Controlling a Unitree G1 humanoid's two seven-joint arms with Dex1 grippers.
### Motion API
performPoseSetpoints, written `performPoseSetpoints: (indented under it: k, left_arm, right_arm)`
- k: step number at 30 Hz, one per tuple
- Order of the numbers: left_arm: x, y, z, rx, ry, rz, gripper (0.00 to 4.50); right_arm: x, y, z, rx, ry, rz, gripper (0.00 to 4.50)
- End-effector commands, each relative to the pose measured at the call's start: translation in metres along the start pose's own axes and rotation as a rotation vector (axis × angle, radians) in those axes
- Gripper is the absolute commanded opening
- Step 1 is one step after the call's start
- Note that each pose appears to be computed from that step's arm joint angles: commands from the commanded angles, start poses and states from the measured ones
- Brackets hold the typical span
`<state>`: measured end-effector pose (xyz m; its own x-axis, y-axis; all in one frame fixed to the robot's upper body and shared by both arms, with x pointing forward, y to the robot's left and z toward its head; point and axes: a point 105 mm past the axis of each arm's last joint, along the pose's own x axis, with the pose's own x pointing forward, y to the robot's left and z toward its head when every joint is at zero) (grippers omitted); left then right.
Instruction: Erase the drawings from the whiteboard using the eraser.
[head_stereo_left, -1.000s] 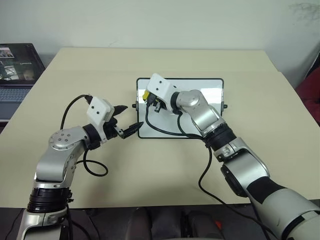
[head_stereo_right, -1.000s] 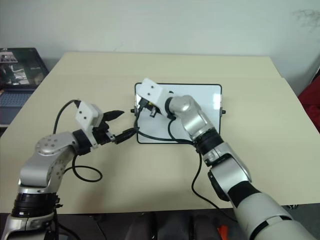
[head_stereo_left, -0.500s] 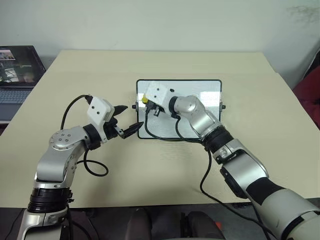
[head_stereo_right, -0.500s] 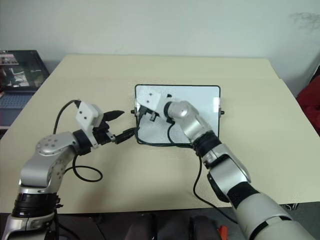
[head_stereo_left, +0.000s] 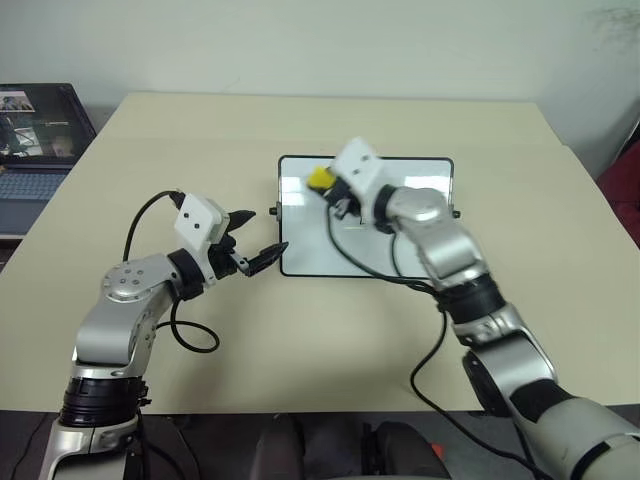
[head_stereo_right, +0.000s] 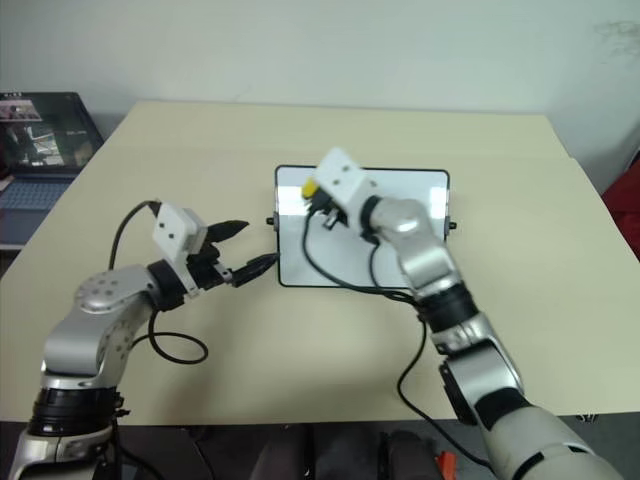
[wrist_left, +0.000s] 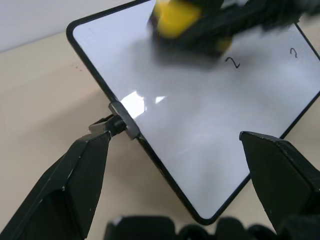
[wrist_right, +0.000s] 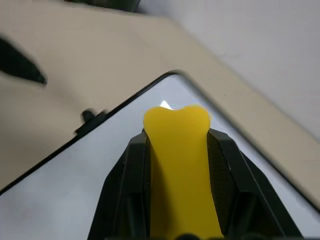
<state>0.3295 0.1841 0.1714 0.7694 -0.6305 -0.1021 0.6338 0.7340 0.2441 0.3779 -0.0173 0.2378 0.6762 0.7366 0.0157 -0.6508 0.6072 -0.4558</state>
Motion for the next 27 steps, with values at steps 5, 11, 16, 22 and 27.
performPoseSetpoints:
  k: [5,11,16,22,27]
  left_arm:
    - [-0.006,0.001,0.018,-0.013,-0.122,0.070,4.50]
    - [-0.005,-0.011,0.015,-0.021,-0.114,0.023,4.50]
    - [-0.007,-0.017,0.013,0.013,-0.084,-0.045,4.50]
    - [-0.008,-0.023,0.011,0.043,-0.047,-0.119,4.50]
    - [-0.005,-0.027,0.021,0.054,-0.083,-0.175,4.50]
  right_arm:
    - [-0.083,0.012,0.007,0.108,-0.064,-0.064,1.20]
    - [-0.121,0.034,-0.018,0.132,0.013,-0.071,1.20]
    - [-0.147,0.048,-0.049,0.157,0.123,-0.085,1.20]
    - [-0.169,0.055,-0.073,0.125,0.230,-0.078,1.20]
    - [-0.179,0.060,-0.079,0.122,0.263,-0.053,1.20]
